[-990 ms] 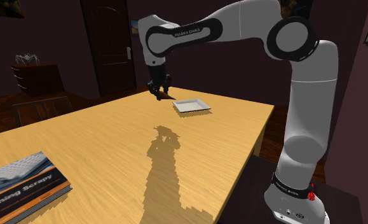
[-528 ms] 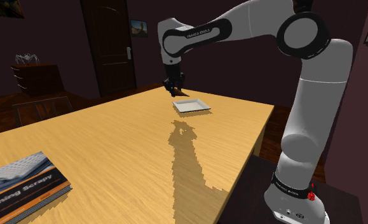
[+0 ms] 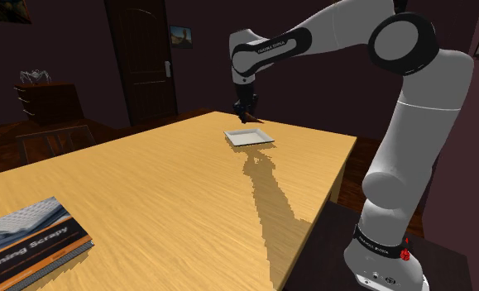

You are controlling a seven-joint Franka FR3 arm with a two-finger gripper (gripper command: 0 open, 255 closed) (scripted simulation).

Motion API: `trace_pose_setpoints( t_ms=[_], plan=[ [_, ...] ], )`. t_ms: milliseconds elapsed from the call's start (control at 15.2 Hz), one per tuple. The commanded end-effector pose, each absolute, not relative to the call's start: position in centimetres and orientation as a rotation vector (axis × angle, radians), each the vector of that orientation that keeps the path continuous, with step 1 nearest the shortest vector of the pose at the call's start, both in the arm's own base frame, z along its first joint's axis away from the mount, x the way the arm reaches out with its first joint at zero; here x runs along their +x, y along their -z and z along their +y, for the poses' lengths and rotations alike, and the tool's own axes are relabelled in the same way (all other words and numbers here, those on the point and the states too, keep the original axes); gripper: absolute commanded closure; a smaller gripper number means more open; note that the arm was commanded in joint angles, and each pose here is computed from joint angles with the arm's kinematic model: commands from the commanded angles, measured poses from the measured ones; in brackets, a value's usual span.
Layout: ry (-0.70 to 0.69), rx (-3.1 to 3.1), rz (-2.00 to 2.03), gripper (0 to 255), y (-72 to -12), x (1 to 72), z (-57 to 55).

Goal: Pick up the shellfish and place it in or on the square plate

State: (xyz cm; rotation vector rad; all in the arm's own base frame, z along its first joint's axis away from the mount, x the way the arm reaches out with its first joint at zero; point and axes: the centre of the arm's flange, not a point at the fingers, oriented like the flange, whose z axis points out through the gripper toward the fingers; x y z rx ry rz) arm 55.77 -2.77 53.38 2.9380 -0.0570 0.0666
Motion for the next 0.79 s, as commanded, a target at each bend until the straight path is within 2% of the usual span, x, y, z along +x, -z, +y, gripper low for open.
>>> trace_pose_setpoints(
  t_ms=[0,726],
  plan=[
    [-0.067,2.938,-0.055,255,-52.4,55.6,-3.1],
    [-0.067,2.938,-0.055,255,-47.1,55.6,-3.1]
  ],
)
